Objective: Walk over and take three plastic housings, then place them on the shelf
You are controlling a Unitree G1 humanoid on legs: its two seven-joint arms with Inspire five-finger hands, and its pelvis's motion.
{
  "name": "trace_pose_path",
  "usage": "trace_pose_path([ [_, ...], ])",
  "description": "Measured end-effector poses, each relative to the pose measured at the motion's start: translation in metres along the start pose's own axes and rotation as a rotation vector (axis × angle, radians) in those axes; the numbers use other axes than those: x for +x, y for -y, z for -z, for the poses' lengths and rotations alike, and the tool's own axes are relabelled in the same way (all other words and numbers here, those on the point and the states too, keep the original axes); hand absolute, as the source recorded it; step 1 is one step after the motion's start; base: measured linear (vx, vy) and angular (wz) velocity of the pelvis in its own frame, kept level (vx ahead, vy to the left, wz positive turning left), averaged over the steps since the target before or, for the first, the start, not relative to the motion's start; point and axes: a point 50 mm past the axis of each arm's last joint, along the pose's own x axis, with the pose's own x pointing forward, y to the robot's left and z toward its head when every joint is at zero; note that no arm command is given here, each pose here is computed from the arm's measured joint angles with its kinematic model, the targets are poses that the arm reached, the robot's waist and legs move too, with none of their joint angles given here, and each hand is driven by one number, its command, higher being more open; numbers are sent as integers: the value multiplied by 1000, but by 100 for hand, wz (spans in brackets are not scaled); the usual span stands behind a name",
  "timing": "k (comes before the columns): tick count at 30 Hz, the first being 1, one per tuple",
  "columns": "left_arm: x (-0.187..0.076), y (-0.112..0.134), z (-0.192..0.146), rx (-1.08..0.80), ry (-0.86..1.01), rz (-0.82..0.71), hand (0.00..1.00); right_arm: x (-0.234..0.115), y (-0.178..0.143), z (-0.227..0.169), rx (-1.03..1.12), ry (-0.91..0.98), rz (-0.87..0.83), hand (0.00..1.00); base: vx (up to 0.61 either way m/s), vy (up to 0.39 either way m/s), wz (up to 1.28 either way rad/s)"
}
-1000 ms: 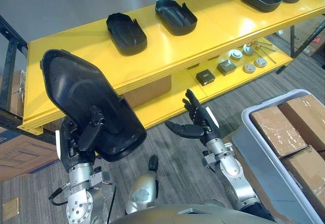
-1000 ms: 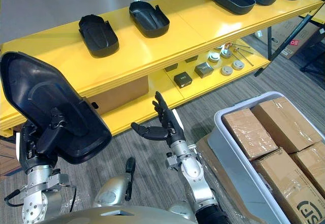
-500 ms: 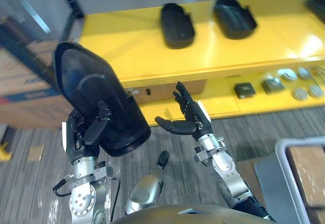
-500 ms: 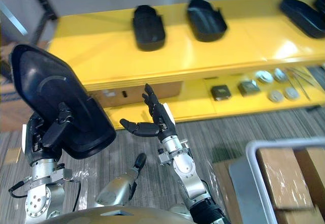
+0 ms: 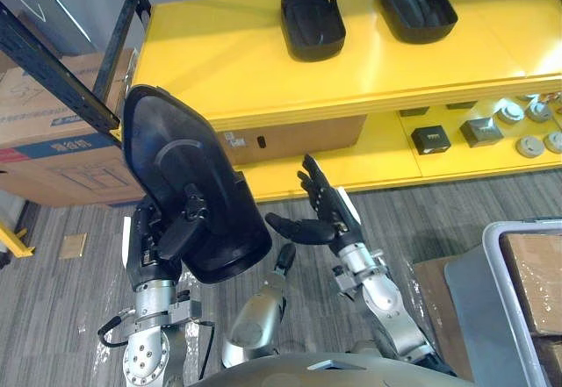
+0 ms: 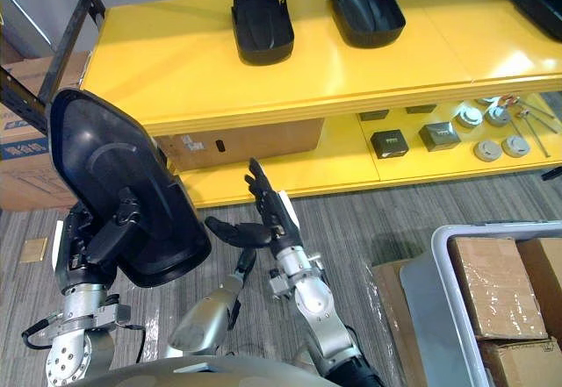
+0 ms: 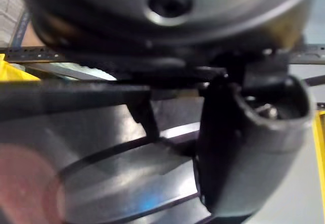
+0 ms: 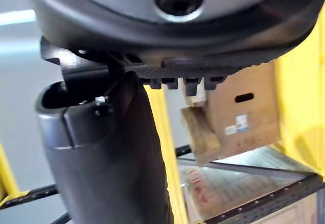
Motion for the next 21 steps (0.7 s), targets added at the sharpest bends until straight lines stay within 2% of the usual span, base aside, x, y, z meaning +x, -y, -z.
trace_pose_path([
  [7,6,-5,1,10,9,-74,0,7,-4,-12,38,91,37,100,89,51,-13],
  [13,34,11,-15,-34,137,-30,0,29,3,-37,8,216,106,100,108,95,-9],
  [17,42,18,-20,-50,176,11,0,27,14,-41,10,238,163,100,84,75,-10],
  [21,41,14,-19,-36,160,-11,0,14,21,-30,25,192,228,100,219,142,-16],
])
